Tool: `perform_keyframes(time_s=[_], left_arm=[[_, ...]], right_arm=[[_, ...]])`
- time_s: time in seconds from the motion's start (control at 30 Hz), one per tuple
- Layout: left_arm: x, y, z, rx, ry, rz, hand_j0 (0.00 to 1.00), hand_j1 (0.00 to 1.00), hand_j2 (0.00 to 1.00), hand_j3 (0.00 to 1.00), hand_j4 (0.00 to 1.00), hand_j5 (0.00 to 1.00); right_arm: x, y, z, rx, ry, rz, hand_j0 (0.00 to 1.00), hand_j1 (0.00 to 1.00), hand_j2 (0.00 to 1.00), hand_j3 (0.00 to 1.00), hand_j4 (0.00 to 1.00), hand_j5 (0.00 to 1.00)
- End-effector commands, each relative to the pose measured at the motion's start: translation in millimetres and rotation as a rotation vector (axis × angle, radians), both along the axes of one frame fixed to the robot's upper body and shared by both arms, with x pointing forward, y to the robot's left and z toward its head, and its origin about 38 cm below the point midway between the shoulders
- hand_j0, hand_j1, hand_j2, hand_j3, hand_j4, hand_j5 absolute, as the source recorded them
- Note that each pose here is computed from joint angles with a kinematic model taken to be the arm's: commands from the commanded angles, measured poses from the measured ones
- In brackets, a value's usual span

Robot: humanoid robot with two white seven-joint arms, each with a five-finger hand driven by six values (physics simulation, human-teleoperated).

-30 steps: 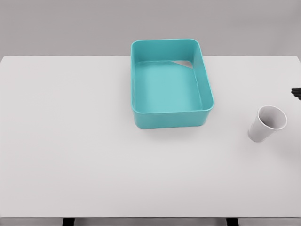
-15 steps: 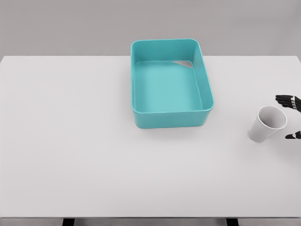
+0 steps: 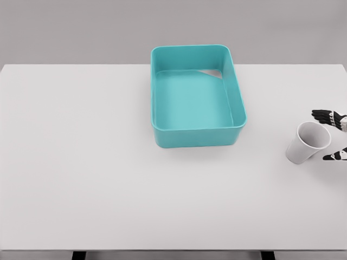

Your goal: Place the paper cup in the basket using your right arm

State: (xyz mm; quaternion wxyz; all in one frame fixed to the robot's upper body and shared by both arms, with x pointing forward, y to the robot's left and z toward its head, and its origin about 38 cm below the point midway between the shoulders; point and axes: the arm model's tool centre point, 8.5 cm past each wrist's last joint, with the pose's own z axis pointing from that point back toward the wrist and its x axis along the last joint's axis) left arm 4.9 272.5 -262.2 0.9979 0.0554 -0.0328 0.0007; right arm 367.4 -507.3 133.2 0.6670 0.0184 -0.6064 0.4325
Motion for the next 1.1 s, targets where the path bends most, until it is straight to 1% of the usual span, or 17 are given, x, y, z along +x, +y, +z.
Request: perform_keyframes(time_s=[0.0,0.63,0.7,0.97,1.07], left_arm=[[0.0,0.0,0.0,0.000,0.000,0.000,1.00,1.00,1.00,1.00,1.00,1.00],[0.0,0.0,0.0,0.000,0.000,0.000,1.00,1.00,1.00,1.00,1.00,1.00],[0.0,0.0,0.0,0.000,0.000,0.000,1.00,1.00,1.00,1.00,1.00,1.00],[0.0,0.0,0.0,0.000,0.000,0.000,1.00,1.00,1.00,1.00,1.00,1.00],[0.0,0.0,0.0,0.000,0.000,0.000,1.00,1.00,1.00,1.00,1.00,1.00]], right_arm=[[0.3,-0.1,0.9,0.005,-0.001,-0.003,1.00,1.00,1.00,1.00,1.00,1.00],[2.6,7.2,-1.0,0.011,-0.001,0.015,1.00,1.00,1.00,1.00,1.00,1.00],[4.9,16.2,-3.0,0.026,-0.005,0.034,1.00,1.00,1.00,1.00,1.00,1.00],[6.7,24.8,-1.8,0.035,-0.011,0.057,1.00,1.00,1.00,1.00,1.00,1.00],[5.9,28.8,-3.0,0.012,-0.004,0.081,1.00,1.00,1.00,1.00,1.00,1.00]])
